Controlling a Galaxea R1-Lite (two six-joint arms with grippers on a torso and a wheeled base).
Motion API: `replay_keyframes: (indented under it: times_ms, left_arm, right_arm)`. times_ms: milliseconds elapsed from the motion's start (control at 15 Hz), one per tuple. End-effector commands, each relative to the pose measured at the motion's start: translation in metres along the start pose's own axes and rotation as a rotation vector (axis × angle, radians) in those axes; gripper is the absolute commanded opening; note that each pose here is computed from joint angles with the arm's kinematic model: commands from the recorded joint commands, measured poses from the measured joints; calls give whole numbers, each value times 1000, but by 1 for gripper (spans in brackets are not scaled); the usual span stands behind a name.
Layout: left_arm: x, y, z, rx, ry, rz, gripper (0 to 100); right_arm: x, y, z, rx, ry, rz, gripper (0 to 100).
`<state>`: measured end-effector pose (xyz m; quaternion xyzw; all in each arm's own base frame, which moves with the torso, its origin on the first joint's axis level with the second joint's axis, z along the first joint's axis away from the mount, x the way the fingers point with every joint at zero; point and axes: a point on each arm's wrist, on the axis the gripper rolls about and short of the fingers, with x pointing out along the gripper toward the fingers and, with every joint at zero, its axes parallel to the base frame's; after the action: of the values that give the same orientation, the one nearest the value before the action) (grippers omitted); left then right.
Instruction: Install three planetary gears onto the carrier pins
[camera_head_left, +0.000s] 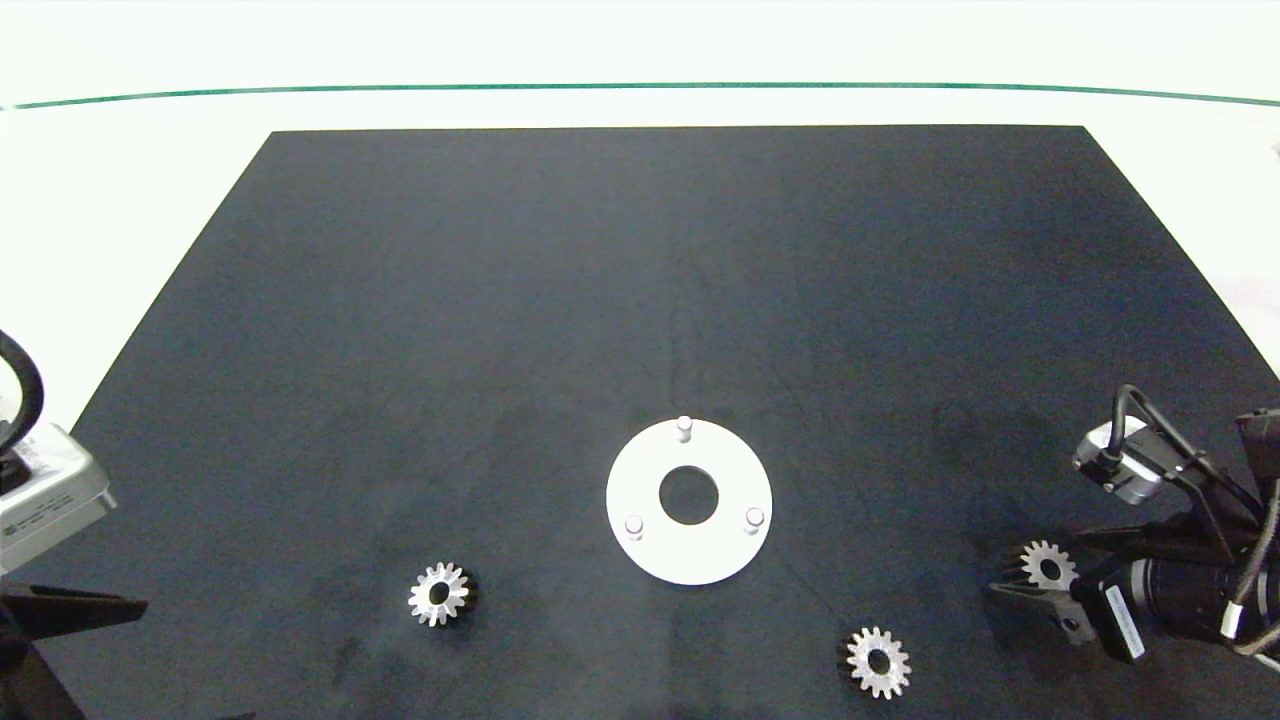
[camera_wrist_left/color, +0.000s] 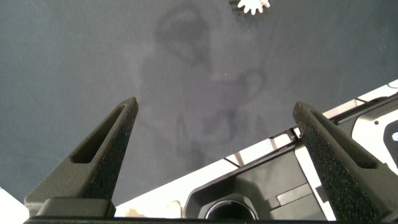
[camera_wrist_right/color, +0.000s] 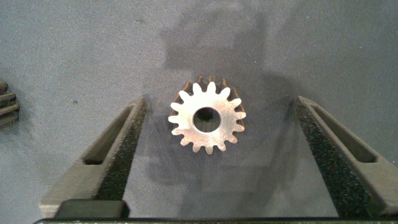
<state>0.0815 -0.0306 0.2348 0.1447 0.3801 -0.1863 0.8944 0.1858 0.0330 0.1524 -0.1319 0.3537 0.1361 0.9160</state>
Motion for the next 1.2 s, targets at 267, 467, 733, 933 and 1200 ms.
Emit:
replay_keyframes:
  times_ms: [267, 467, 733, 933, 1200]
  left_arm:
    - [-1, 0, -1, 2, 0, 0, 100]
    - [-1, 0, -1, 2, 1, 0, 100]
    - [-1, 0, -1, 2, 1, 0, 100]
    - [-1, 0, -1, 0, 3, -1, 100]
    - [-1, 0, -1, 0, 3, -1, 100]
  right_arm:
    - [-3, 5, 1, -31, -13, 15, 84]
    - [-2, 5, 0, -34, -7, 16, 78]
    - [0, 5, -1, -34, 2, 17, 70]
    - [0, 5, -1, -34, 4, 18, 64]
    - [0, 5, -1, -34, 5, 18, 57]
